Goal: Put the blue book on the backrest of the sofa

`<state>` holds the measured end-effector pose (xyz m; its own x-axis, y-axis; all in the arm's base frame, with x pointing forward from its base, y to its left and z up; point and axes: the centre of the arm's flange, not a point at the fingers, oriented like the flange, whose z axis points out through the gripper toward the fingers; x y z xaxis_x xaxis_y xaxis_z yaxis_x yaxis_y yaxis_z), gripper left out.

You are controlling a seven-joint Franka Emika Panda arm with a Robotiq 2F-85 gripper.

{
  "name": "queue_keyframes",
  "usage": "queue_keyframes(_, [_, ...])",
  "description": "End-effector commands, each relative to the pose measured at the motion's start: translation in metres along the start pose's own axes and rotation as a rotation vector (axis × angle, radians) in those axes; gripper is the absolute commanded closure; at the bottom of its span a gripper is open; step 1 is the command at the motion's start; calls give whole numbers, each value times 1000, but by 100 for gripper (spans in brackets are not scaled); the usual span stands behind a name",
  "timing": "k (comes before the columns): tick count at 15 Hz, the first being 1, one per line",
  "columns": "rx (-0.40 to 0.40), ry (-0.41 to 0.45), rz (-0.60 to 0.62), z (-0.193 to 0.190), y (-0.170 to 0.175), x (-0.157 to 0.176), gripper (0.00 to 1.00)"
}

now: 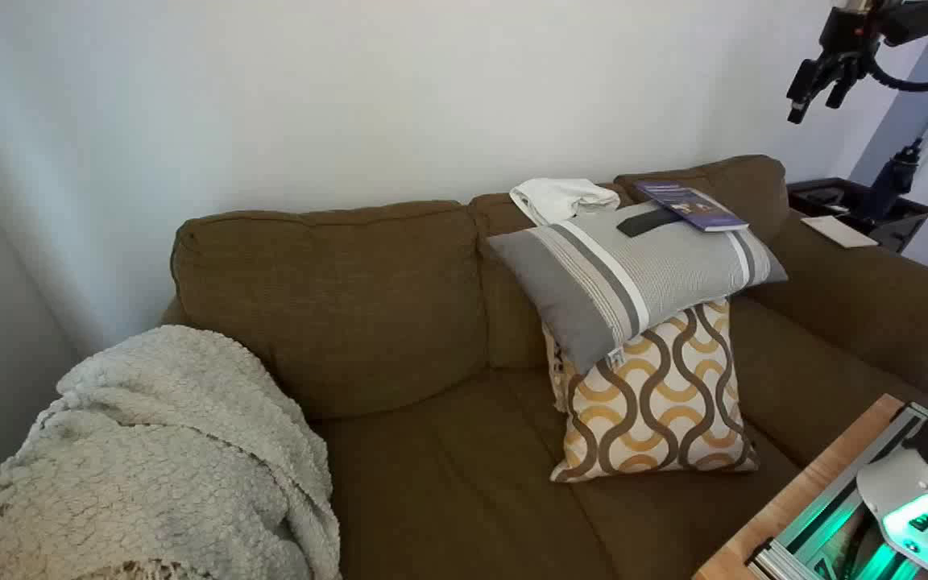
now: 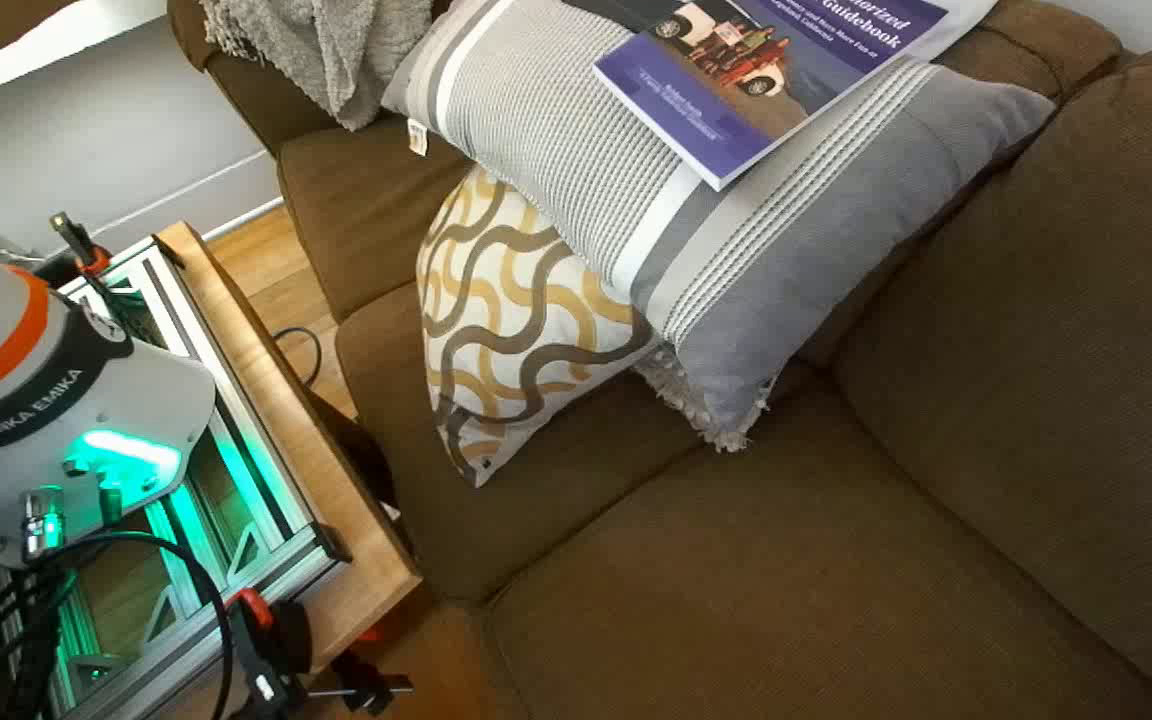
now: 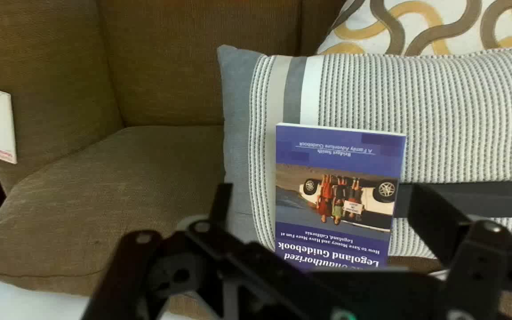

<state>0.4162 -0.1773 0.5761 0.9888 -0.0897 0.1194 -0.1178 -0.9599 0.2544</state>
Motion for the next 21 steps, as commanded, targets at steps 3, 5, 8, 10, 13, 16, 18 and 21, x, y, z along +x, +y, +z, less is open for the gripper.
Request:
queue_keyframes(3, [0,-1,3,0,1,0,0])
queue_keyframes(5, [0,-1,4,0,2,-1,0])
queue_keyframes(8, [0,-1,4,0,2,-1,0])
queue_keyframes(10, [0,-1,4,0,2,-1,0])
queue_keyframes(13, [0,-1,4,0,2,-1,0])
queue_keyframes(16, [0,-1,4,0,2,-1,0])
queue_keyframes(18, [0,-1,4,0,2,-1,0])
queue_keyframes(21, [10,-6,23,12,-19,13,0])
